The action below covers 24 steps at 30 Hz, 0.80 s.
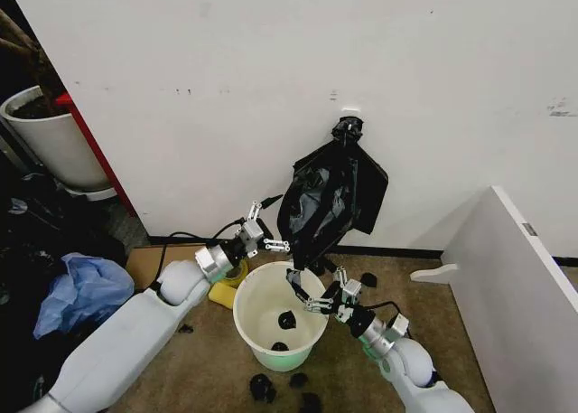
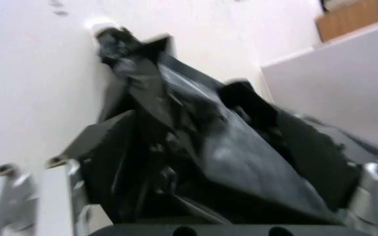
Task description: Place the garbage bag over the trash bin.
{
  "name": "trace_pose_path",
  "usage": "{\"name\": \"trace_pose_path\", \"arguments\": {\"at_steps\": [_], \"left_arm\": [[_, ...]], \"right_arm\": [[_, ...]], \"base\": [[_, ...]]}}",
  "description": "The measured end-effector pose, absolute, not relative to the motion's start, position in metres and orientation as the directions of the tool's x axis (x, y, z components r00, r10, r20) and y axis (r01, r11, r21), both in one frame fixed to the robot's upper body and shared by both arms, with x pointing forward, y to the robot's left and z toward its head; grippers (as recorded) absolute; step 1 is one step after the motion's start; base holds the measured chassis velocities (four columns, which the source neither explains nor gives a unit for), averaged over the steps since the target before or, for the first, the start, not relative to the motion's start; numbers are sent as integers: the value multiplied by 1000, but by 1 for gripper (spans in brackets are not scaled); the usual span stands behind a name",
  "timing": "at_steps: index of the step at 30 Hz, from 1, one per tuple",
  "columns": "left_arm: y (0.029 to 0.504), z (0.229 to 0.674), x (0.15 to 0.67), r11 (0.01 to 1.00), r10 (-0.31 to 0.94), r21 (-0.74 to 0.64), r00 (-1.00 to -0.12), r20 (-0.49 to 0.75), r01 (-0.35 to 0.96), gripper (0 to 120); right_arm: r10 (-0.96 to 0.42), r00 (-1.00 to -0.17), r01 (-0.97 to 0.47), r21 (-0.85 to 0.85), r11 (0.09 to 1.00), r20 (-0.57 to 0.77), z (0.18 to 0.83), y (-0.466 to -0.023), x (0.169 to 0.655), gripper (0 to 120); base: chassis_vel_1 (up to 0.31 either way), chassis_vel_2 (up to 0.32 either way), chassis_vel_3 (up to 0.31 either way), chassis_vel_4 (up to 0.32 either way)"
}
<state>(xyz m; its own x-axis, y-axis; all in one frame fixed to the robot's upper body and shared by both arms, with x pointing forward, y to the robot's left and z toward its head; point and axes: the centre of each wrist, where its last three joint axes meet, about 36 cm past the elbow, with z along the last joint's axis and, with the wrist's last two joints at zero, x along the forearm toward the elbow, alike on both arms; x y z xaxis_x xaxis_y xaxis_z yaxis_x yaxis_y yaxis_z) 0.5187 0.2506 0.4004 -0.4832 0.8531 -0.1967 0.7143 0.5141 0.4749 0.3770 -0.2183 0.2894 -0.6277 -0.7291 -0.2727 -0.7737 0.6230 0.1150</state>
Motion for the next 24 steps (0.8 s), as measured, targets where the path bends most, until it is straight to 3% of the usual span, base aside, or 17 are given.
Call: {"name": "trace_pose_path", "arguments": {"at_steps": [2,7,12,14,17,22,24], "left_arm": [[251,401,521,499,861,486,-475,-182,718,79],[255,400,530,443,881,516,-462,-99,733,57],[255,395,531,459,873,504,-478,-100,732,42],[253,392,530,490,859,481,-496,-125,727,30],[251,389,527,526,842,446,-518,-153,724,24],[243,385,517,633,773,268,-580,-256,726,3],[241,384,515,651,756,222,-593,-277,726,0]], "right_arm": [[-728,-628,-774,115,623,-274,290,-218,377,100],[-726,-627,-773,108,626,-281,292,-218,375,100],[-725,-627,-772,103,628,-285,293,-218,374,100],[-723,-629,-770,96,631,-288,295,-219,373,100],[-717,-633,-764,90,639,-292,297,-220,373,100],[-699,-643,-750,72,657,-314,299,-223,371,100],[-712,-625,-766,71,639,-320,299,-226,370,100]], "base": [[0,0,0,0],[0,0,0,0],[0,0,0,0],[0,0,0,0],[0,0,0,0],[0,0,0,0],[0,0,0,0]]}}
